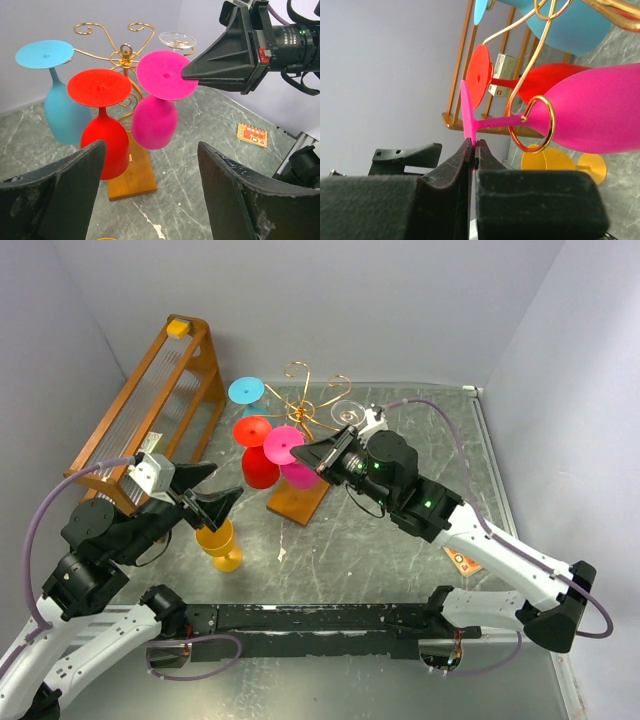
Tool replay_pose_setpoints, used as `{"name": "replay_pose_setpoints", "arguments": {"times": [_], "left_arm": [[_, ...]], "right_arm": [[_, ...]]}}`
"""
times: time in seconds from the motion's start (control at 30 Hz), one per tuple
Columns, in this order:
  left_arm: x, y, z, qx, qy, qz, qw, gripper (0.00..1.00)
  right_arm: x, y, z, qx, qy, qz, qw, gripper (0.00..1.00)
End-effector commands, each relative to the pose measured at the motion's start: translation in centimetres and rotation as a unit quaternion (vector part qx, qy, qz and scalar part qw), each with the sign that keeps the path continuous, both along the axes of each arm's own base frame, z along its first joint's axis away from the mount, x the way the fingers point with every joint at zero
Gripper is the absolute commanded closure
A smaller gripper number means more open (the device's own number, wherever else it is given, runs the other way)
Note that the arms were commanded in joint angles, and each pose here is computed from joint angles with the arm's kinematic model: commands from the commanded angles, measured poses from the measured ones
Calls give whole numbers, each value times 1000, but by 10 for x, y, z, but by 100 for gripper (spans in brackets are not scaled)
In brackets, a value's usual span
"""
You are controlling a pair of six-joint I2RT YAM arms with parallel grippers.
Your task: Place the wine glass upside down on the wine glass rack
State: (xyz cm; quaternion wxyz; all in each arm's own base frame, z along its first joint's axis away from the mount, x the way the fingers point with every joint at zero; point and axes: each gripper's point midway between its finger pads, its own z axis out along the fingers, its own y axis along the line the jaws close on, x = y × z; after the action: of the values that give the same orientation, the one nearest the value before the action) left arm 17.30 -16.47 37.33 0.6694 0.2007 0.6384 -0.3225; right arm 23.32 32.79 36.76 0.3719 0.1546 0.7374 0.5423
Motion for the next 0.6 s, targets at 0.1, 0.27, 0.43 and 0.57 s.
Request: {"name": "replay_pose_setpoints", "arguments": {"times": [0.1, 0.27, 0.43, 0.57], "left_arm": [[-2, 6, 6, -15, 2, 11, 1000, 16], [-1, 7, 3, -14, 6, 14, 1000, 16], [-1, 7, 4, -16, 7, 16, 1000, 15], [-1, 6, 3, -16, 9, 13, 1000, 15]], "right_arm": [[-9, -16, 11, 2, -7, -1, 1000, 100], [-5, -26, 4, -7, -1, -28, 1000, 100], [-1, -32, 3, -13, -1, -46, 999, 100], [1, -36, 3, -19, -3, -57, 998, 100]]}}
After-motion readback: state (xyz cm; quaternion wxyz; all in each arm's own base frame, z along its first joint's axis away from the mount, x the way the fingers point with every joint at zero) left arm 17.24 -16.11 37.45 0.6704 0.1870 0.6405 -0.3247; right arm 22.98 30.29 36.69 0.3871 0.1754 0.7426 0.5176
